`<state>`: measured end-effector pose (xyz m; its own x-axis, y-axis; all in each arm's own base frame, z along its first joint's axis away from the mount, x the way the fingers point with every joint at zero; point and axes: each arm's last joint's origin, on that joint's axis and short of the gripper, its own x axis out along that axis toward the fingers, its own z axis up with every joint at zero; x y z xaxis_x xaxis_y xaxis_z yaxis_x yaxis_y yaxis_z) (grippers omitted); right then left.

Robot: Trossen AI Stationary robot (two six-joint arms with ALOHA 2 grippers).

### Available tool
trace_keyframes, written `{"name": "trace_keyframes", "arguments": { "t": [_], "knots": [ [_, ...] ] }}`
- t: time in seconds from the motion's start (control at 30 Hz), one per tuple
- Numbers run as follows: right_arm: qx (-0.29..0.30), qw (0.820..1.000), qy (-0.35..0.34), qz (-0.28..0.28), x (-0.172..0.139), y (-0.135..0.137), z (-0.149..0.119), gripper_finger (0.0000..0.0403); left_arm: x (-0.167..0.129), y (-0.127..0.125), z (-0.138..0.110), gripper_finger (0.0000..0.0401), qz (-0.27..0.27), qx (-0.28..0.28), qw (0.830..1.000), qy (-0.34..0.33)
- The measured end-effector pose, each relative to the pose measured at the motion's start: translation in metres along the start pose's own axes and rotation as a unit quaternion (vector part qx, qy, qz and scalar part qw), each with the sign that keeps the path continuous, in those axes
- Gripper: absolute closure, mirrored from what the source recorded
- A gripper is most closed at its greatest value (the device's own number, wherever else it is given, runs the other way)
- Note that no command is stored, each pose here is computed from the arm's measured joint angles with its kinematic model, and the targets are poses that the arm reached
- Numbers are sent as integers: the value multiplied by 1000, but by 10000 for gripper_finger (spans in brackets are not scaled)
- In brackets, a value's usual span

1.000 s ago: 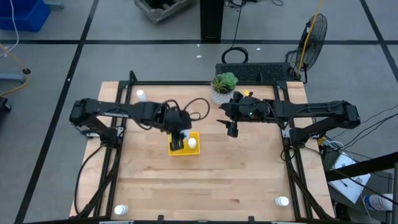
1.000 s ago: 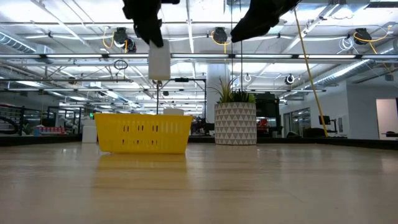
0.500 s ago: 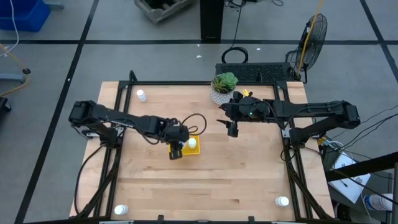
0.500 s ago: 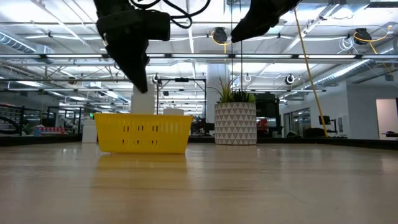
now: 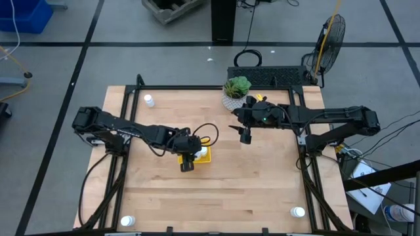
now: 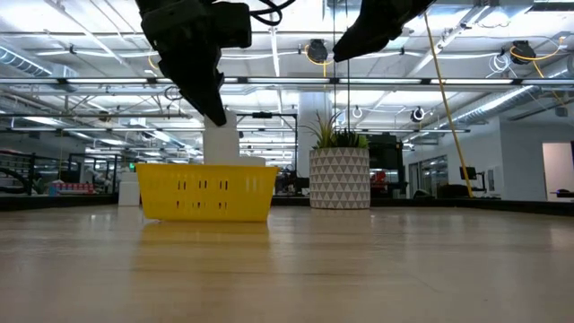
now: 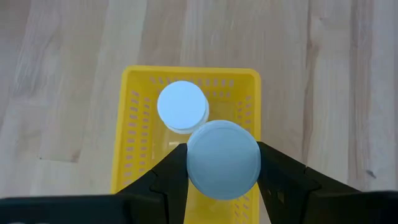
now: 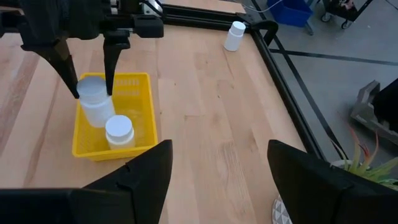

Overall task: Pick and place pill bottles into a basket
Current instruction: Put the white pill bottle into the yellow bin

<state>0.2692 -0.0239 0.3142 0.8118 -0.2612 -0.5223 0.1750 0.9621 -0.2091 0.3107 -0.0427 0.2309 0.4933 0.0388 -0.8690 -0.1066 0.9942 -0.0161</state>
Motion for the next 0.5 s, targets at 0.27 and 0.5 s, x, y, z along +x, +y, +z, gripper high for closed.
{"name": "trace_keyframes", "arguments": {
  "t": [0.27, 0.5],
  "knots": [
    [0, 1000, 0, 0, 0, 0, 0, 149, 17, -3, 0, 238, -13, 6, 1000, 15],
    [0, 1000, 0, 0, 0, 0, 0, 149, 23, -4, 4, 238, -14, 18, 1000, 0]
  ]
}}
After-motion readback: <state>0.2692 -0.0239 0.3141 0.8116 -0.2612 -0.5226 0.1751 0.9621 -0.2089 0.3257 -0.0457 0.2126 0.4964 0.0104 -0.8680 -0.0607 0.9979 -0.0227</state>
